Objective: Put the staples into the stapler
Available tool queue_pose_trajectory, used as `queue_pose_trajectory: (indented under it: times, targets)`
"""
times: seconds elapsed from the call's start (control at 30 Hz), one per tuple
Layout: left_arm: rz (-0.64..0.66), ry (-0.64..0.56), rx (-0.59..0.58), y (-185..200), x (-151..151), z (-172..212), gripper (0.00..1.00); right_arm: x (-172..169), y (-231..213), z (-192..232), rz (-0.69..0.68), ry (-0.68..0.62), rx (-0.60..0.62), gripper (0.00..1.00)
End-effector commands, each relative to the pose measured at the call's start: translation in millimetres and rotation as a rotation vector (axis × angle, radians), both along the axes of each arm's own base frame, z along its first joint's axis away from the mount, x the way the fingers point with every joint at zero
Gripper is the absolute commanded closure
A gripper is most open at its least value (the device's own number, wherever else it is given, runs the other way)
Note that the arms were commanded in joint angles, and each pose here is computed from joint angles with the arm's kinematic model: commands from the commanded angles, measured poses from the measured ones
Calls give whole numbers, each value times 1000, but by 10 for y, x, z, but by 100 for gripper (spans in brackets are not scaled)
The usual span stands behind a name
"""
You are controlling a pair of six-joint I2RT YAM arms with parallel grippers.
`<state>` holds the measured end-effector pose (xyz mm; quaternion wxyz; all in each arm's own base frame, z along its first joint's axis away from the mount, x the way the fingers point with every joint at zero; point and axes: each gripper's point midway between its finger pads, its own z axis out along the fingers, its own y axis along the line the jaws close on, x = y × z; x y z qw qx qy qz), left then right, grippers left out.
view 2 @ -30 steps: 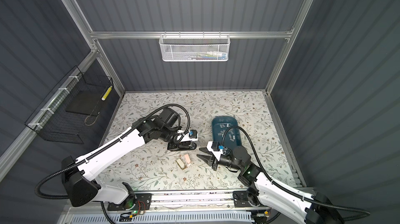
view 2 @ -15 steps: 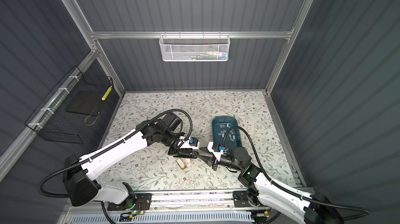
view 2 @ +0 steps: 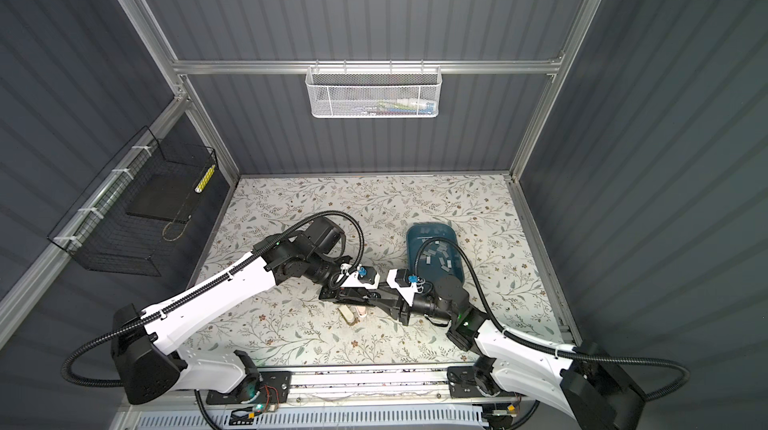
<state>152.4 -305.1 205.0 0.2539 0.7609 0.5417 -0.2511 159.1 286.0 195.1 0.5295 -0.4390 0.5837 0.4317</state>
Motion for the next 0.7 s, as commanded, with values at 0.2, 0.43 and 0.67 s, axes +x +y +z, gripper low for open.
queue_pose_trajectory:
  times: [0.2,0.43,0.67]
  targets:
    - [-61,-9,-100,-45,-131,224,100,-34,30,132,18,-38,36,59]
    - [-78,-2,-113,-50,-163,233,100,-19,47,108,19,-37,28,60]
    - [-90,7,-125,-60,-190,253,100,10,63,58,13,-38,12,61]
